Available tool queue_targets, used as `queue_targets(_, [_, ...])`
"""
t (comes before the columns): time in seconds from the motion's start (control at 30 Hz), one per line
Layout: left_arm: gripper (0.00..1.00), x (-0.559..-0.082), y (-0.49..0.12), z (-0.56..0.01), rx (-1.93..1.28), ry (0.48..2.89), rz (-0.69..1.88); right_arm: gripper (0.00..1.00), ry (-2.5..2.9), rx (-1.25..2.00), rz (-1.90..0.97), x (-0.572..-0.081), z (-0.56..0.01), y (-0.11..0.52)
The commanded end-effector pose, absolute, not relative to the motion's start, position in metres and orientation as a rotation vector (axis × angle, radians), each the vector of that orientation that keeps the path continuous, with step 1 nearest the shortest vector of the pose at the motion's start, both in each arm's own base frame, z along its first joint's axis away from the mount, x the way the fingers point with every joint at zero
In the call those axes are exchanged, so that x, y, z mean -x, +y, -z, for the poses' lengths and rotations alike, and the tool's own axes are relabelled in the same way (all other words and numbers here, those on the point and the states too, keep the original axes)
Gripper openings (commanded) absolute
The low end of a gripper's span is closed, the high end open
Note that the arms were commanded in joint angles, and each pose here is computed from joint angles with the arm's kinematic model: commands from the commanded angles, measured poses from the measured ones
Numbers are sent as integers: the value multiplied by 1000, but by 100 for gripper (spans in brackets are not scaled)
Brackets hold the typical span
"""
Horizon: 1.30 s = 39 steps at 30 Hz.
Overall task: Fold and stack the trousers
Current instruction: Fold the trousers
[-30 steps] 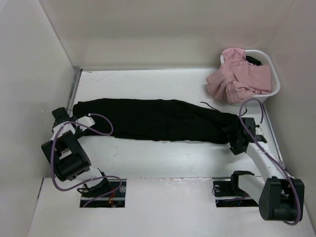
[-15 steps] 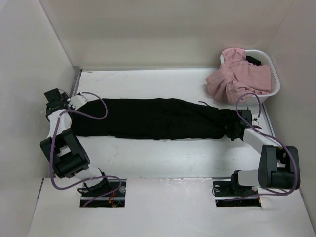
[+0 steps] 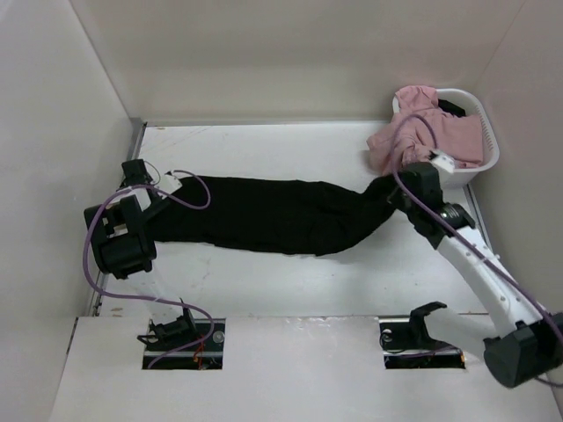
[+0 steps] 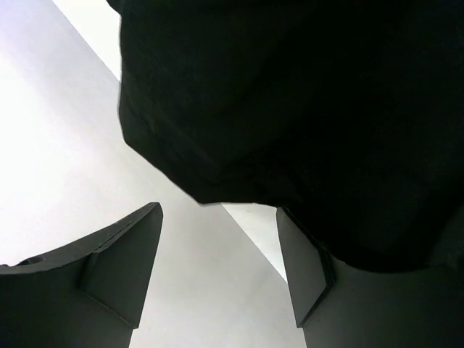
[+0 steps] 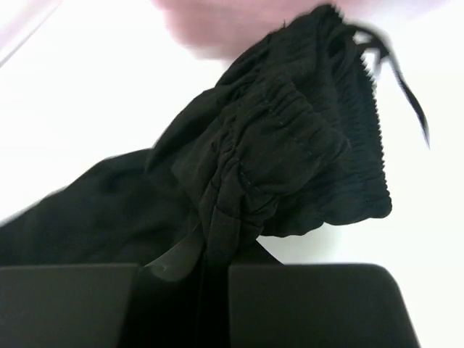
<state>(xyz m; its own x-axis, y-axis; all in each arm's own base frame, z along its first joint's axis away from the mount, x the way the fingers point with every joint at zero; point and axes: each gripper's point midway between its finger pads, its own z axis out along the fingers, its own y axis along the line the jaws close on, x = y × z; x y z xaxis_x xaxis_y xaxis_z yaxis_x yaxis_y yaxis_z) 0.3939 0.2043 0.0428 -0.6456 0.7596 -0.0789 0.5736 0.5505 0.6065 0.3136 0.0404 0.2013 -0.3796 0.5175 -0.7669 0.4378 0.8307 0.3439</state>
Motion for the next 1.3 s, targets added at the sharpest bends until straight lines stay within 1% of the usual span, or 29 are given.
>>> queue_targets(0.0, [64,-404,199,-55,-1051,2425,-803,0,2103,-356,-39,-332,-219,97])
queue_targets(0.17, [64,-396,193,-46,-1064,2443,-783,0,2157,61,-105,-365,-223,251])
queue_targets(0.23, [64,-393,194,-44,-1056,2449,-779,0,2162,205,-118,-368,-216,306])
queue_targets(0.3, [64,-390,196,-41,-1045,2463,-775,0,2177,279,-126,-364,-204,346])
queue_targets(0.37, [64,-387,198,-39,-1039,2473,-772,0,2200,302,-152,-355,-188,373])
queue_targets(0.5, [64,-384,199,-37,-1038,2479,-769,1,2270,309,-178,-335,-151,394])
queue_targets(0.57, [64,-384,199,-37,-1034,2480,-769,8,2317,341,-221,-319,-133,402])
queue_targets(0.6, [64,-385,200,-38,-1033,2478,-772,18,2333,372,-270,-308,-127,411])
queue_targets(0.67, [64,-387,201,-39,-1029,2475,-775,42,2336,464,-424,-287,-128,434])
queue_targets(0.7, [64,-388,201,-40,-1027,2473,-778,56,2316,525,-527,-276,-135,448])
queue_targets(0.73, [64,-390,202,-41,-1024,2470,-779,79,2290,570,-627,-267,-147,459])
queue_targets(0.77, [64,-391,202,-42,-1022,2469,-783,100,2255,594,-721,-260,-165,466])
queue_targets(0.8, [64,-391,203,-42,-1021,2468,-786,100,2215,604,-795,-254,-187,469])
queue_targets(0.87, [64,-392,203,-45,-1020,2463,-791,100,2152,536,-869,-250,-226,455])
queue_targets(0.93, [64,-392,205,-47,-1015,2461,-797,100,2123,335,-834,-269,-249,408])
queue_targets(0.97, [64,-392,206,-48,-1008,2461,-800,100,2128,197,-791,-280,-249,376])
queue_targets(1.03, [64,-391,208,-51,-993,2460,-802,100,2129,-73,-700,-299,-235,311])
queue_targets(1.1, [64,-390,209,-53,-980,2460,-803,100,2143,-358,-606,-314,-201,244])
queue_targets(1.13, [64,-389,210,-55,-971,2460,-805,100,2154,-476,-588,-316,-181,221])
queue_targets(1.2, [64,-387,209,-57,-965,2461,-802,100,2167,-582,-636,-323,-150,203])
queue_targets(1.27, [64,-384,209,-56,-960,2464,-801,100,2175,-563,-774,-331,-136,216])
